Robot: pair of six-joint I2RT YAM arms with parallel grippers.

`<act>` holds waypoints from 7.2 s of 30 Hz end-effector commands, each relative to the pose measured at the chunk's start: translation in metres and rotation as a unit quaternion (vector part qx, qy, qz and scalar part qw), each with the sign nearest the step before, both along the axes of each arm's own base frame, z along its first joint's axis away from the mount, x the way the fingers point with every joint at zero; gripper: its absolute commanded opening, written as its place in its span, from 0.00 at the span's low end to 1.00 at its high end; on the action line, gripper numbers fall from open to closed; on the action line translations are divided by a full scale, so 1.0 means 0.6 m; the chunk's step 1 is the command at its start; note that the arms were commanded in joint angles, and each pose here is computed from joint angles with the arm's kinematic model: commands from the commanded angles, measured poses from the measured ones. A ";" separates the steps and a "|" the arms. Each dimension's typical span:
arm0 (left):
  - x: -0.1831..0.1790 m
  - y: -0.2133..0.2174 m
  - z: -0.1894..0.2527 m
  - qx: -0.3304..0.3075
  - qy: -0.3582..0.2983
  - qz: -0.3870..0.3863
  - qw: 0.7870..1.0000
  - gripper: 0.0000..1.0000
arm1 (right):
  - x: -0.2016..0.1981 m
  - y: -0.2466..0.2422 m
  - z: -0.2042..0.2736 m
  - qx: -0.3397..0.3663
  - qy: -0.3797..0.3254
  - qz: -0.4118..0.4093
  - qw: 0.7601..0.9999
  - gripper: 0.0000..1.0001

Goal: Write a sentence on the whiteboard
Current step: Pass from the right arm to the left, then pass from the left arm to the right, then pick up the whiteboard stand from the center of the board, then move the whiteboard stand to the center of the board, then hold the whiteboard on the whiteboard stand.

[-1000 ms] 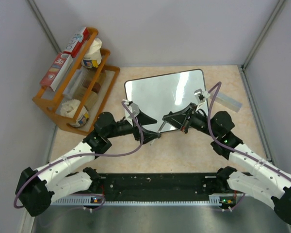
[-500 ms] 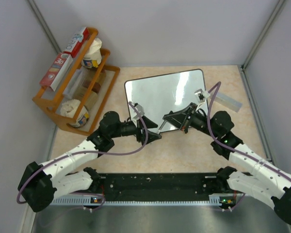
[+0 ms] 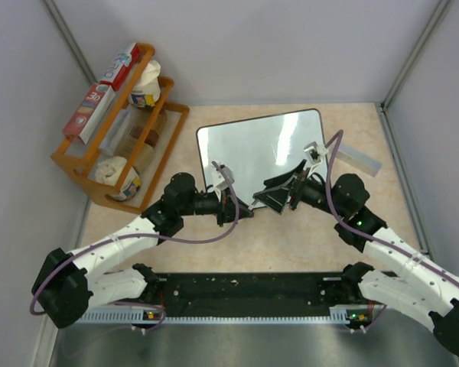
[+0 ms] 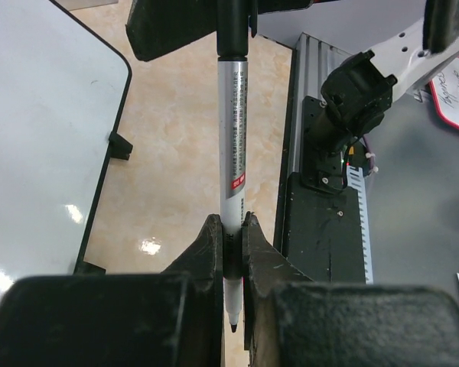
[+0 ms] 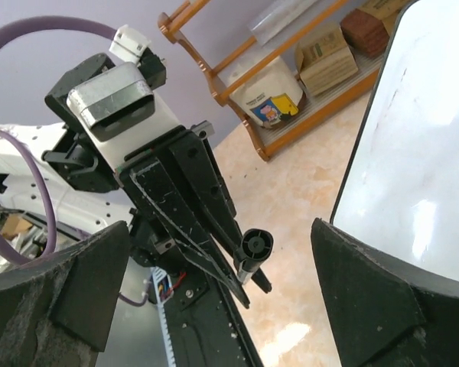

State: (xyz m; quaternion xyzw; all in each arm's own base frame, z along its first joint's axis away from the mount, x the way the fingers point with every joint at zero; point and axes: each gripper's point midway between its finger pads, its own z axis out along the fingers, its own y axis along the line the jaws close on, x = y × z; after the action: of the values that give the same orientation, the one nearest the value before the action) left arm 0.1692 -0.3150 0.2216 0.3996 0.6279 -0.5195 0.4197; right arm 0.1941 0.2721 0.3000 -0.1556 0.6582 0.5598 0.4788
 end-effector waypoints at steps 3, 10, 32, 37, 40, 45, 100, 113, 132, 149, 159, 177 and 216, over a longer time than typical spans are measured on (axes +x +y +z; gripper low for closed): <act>-0.015 0.009 0.060 -0.010 -0.056 -0.022 0.998 0.00 | -0.039 0.005 0.036 -0.039 -0.061 0.062 0.995 0.99; -0.041 0.014 0.085 -0.025 -0.049 -0.052 0.997 0.00 | -0.079 0.021 0.032 -0.025 -0.063 0.145 0.987 0.65; -0.053 0.005 0.085 -0.018 -0.035 -0.070 0.997 0.00 | -0.087 0.045 0.018 -0.035 -0.045 0.159 0.986 0.26; -0.054 0.004 0.085 -0.017 -0.036 -0.070 0.997 0.00 | -0.086 0.047 0.009 -0.039 -0.037 0.162 0.985 0.10; -0.054 0.005 0.085 -0.015 -0.037 -0.071 0.997 0.00 | -0.085 0.048 0.005 -0.043 -0.033 0.162 0.985 0.00; -0.048 0.007 0.077 -0.002 -0.040 -0.061 0.997 0.08 | -0.083 0.043 0.002 -0.047 -0.038 0.151 0.987 0.00; 0.117 0.005 -0.368 0.340 0.244 0.472 0.776 0.63 | 0.088 -0.205 -0.127 -0.157 0.088 -0.265 0.947 0.00; 0.117 0.018 -0.422 0.375 0.239 0.494 0.747 0.41 | 0.086 -0.203 -0.134 -0.161 0.090 -0.260 0.948 0.00; 0.049 0.034 -0.406 0.407 0.232 0.494 0.732 0.00 | 0.079 -0.212 -0.117 -0.150 0.078 -0.270 0.948 0.00; -0.126 0.010 -0.427 0.463 0.275 0.437 0.721 0.02 | 0.077 -0.214 -0.115 -0.152 0.075 -0.271 0.948 0.00; -0.135 -0.033 -0.398 0.451 0.241 0.401 0.760 0.43 | 0.080 -0.217 -0.101 -0.152 0.067 -0.278 0.946 0.00; -0.022 0.017 -0.136 0.267 0.105 0.412 0.865 0.80 | 0.080 -0.217 -0.062 -0.146 0.049 -0.276 0.949 0.00; 0.208 0.255 -0.050 -0.044 0.206 0.322 0.923 0.84 | 0.091 -0.170 -0.044 -0.121 0.045 -0.214 0.968 0.00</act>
State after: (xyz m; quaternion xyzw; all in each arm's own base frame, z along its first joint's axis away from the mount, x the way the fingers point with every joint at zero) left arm 0.2800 -0.1684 0.1740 0.0005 0.7880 -0.4762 0.3902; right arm 0.2430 0.1637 0.2350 -0.0359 0.7996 0.3353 0.4969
